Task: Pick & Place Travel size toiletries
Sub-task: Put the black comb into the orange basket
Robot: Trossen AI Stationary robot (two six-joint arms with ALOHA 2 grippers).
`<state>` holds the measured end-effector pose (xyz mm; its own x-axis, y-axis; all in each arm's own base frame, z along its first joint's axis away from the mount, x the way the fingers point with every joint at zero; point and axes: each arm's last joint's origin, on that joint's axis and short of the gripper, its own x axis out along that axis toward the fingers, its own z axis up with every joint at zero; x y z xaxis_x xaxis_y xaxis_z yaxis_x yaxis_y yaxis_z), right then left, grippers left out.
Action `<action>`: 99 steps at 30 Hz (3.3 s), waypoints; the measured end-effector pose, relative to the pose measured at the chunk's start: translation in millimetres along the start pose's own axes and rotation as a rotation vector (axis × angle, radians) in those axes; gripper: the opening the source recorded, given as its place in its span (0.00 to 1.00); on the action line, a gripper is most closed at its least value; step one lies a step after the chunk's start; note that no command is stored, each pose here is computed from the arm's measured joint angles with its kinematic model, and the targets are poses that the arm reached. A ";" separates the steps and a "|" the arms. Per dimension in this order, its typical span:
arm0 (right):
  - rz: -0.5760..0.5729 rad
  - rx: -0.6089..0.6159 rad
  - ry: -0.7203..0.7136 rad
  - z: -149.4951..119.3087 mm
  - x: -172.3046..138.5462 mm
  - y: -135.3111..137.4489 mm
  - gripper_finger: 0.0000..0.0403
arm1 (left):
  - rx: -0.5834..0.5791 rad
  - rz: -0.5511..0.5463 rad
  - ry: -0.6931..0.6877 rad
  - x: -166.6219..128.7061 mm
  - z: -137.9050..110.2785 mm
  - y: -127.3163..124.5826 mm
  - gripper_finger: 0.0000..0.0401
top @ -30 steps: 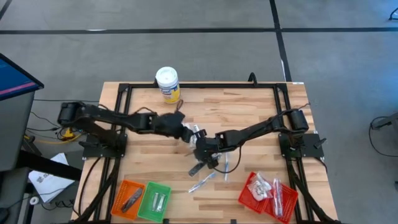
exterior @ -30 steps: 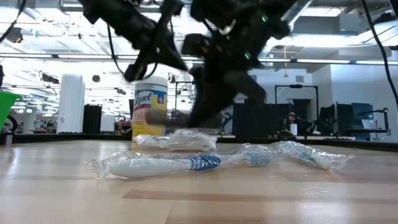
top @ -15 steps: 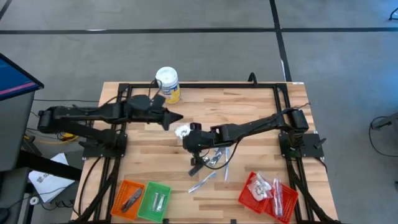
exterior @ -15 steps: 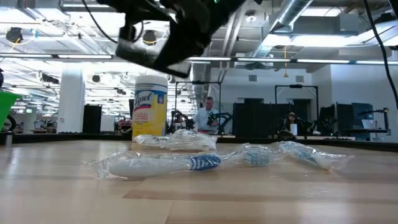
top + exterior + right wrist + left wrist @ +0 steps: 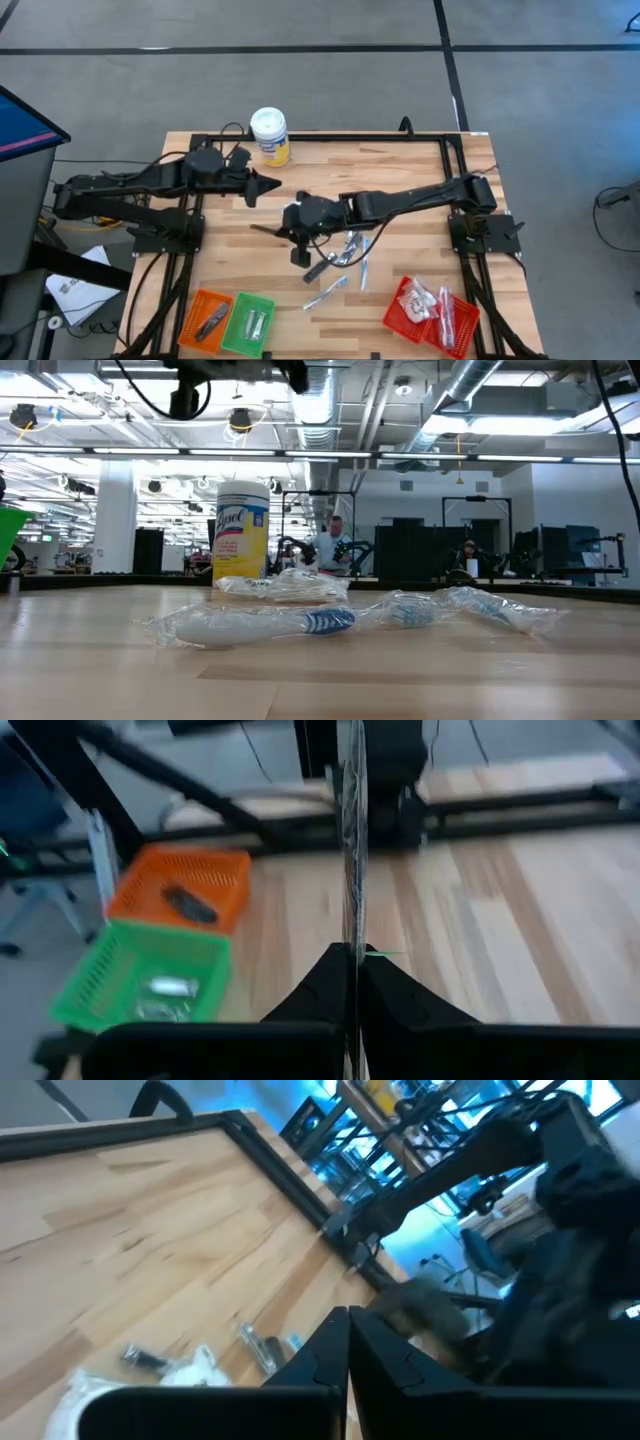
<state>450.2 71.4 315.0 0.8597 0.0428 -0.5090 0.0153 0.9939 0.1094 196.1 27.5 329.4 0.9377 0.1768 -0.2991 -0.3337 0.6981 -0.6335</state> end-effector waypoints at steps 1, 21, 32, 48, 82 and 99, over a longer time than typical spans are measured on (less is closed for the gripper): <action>0.008 0.002 -0.016 6.1 -3.2 1.0 0.02 | 0.003 0.005 0.006 -1.1 -0.5 0.6 0.00; 0.128 0.055 -0.395 112.4 -87.8 13.8 0.03 | 0.061 -0.025 -0.029 -14.1 3.1 -1.9 0.00; 0.157 0.066 -0.545 139.9 -123.1 14.9 0.03 | 0.055 -0.096 -0.098 -25.1 9.1 -8.6 0.00; 0.093 0.090 -0.575 147.0 -145.1 -3.4 0.02 | 0.097 -0.443 -0.382 -94.0 32.4 -28.1 0.00; 0.138 0.447 -0.950 52.8 -139.3 2.4 0.02 | 0.093 -0.508 -0.260 -43.0 29.1 -38.4 0.02; 0.146 0.605 -0.790 34.6 -94.2 -1.9 0.02 | 0.066 -0.557 -0.276 -27.8 27.4 -47.4 0.37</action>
<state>386.8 62.0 392.2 0.9628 -0.1378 0.2323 -0.0491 0.7563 0.6524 188.5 8.4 387.2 0.9626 -0.0591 0.2646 0.2108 0.7770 -0.5932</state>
